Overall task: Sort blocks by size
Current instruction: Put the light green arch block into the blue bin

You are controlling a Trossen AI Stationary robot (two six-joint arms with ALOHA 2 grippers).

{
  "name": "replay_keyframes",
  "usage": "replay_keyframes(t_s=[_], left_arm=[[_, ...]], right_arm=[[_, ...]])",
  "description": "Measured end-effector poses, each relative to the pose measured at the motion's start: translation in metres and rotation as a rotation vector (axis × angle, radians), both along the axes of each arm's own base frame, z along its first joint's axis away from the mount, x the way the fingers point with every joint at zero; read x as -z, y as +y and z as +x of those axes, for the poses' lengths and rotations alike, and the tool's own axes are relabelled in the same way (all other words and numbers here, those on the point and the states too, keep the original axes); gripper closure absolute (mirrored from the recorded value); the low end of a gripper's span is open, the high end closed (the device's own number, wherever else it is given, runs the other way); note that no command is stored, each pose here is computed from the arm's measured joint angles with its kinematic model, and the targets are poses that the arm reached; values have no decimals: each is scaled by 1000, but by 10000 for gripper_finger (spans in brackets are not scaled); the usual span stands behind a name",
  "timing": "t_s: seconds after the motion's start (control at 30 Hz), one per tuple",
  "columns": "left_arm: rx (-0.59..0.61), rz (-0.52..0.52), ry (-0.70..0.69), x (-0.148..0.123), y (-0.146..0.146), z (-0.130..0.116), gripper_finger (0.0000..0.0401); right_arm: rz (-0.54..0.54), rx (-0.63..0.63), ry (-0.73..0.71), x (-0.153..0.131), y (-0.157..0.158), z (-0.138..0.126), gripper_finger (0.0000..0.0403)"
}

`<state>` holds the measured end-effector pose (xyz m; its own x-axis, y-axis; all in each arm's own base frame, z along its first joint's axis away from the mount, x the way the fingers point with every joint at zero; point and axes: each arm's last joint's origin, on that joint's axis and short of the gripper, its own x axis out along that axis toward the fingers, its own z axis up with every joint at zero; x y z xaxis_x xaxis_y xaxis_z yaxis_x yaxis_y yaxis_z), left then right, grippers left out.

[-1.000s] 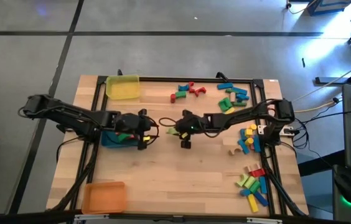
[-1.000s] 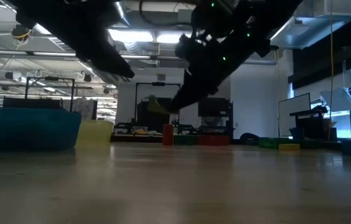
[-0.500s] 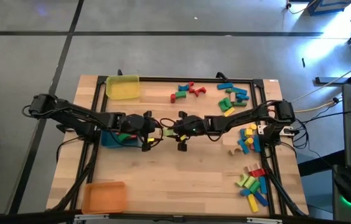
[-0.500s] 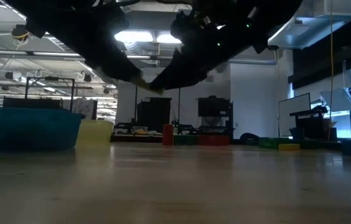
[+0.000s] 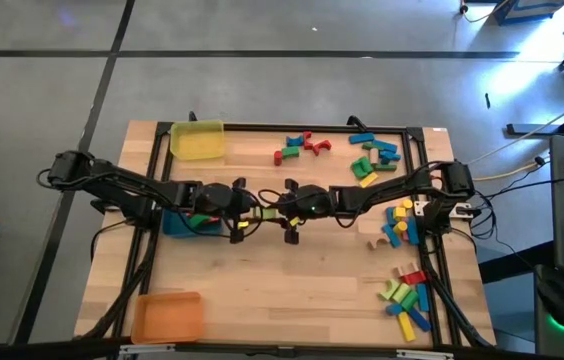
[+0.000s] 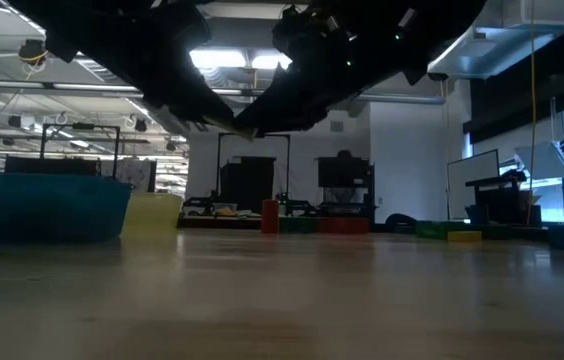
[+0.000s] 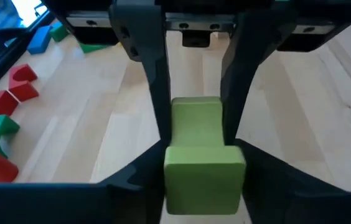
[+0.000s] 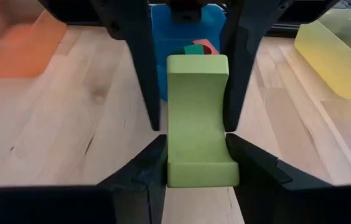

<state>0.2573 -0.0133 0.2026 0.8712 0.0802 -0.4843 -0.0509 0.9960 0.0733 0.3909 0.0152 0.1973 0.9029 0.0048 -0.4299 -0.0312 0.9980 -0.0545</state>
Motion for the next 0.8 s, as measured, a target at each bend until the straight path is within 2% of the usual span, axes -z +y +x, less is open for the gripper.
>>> replay_keyframes(t_s=[0.1, 0.23, 0.37, 0.47, 0.6, 0.8], left_arm=[[2, 2, 2, 0, 0, 0, 281], [5, 7, 7, 0, 0, 0, 282], [1, 17, 34, 1, 0, -2, 282], [-8, 18, 110, -5, 0, -7, 281], [-42, 43, 278, -25, -4, -23, 272], [-132, -20, 483, -56, -7, -57, 277]], right_arm=[[1, 0, 0, 0, 0, 0, 258], [5, 3, 0, 0, 0, 0, 247], [18, 8, -11, -1, 0, 0, 217], [18, 8, -1, -9, 0, -4, 185], [14, 2, 48, -32, 2, -23, 145], [21, 21, 153, -40, 0, -39, 116]])
